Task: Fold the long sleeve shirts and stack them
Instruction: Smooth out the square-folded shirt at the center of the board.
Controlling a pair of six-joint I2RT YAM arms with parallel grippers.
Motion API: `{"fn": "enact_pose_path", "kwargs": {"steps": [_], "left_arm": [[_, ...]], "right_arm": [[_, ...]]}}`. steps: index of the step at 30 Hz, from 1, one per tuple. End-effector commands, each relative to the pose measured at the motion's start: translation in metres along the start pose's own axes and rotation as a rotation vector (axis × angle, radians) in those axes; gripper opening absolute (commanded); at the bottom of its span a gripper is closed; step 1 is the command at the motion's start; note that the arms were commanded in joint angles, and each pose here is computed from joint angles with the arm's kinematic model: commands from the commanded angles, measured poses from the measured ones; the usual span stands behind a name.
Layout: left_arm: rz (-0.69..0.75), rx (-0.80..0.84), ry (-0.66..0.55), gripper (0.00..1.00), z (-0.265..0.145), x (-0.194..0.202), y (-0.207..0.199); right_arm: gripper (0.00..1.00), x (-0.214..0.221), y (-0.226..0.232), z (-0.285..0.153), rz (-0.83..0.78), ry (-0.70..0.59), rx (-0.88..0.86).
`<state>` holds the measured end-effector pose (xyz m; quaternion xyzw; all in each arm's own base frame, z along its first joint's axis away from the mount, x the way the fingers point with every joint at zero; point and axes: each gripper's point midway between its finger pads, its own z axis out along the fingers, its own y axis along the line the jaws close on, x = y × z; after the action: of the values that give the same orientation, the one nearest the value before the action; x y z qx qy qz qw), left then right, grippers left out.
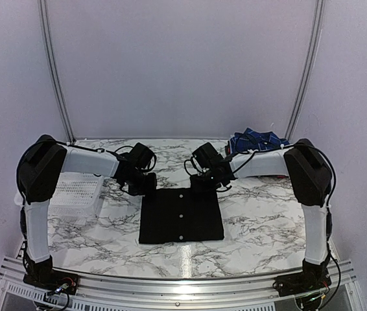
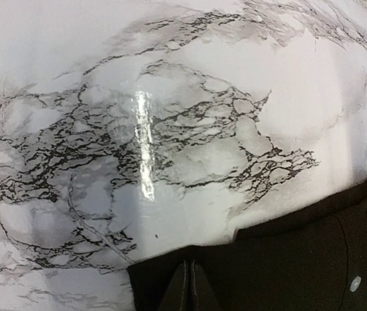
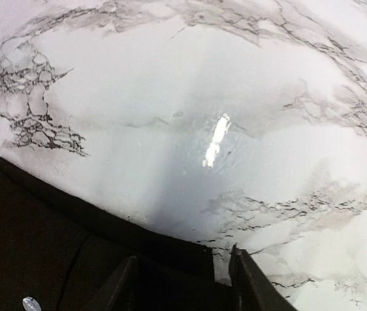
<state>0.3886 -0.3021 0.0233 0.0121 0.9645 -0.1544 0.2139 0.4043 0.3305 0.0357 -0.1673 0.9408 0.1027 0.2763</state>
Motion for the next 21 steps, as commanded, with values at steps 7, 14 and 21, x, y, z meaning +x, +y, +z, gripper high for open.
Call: {"fn": "enact_pose_path", "kwargs": {"steps": [7,14,21], "left_arm": [[0.029,-0.022,0.015,0.05,0.000,0.002,0.012],[0.046,0.007,-0.020,0.06,-0.015,-0.009,0.003],[0.063,0.016,-0.041,0.06,-0.028,-0.019,-0.003]], "right_arm": [[0.51,-0.034,-0.006,-0.079,-0.003,-0.135,-0.001],[0.32,0.002,-0.011,-0.084,0.030,-0.113,-0.023],[0.23,0.019,-0.023,-0.041,0.047,-0.042,-0.031]]}}
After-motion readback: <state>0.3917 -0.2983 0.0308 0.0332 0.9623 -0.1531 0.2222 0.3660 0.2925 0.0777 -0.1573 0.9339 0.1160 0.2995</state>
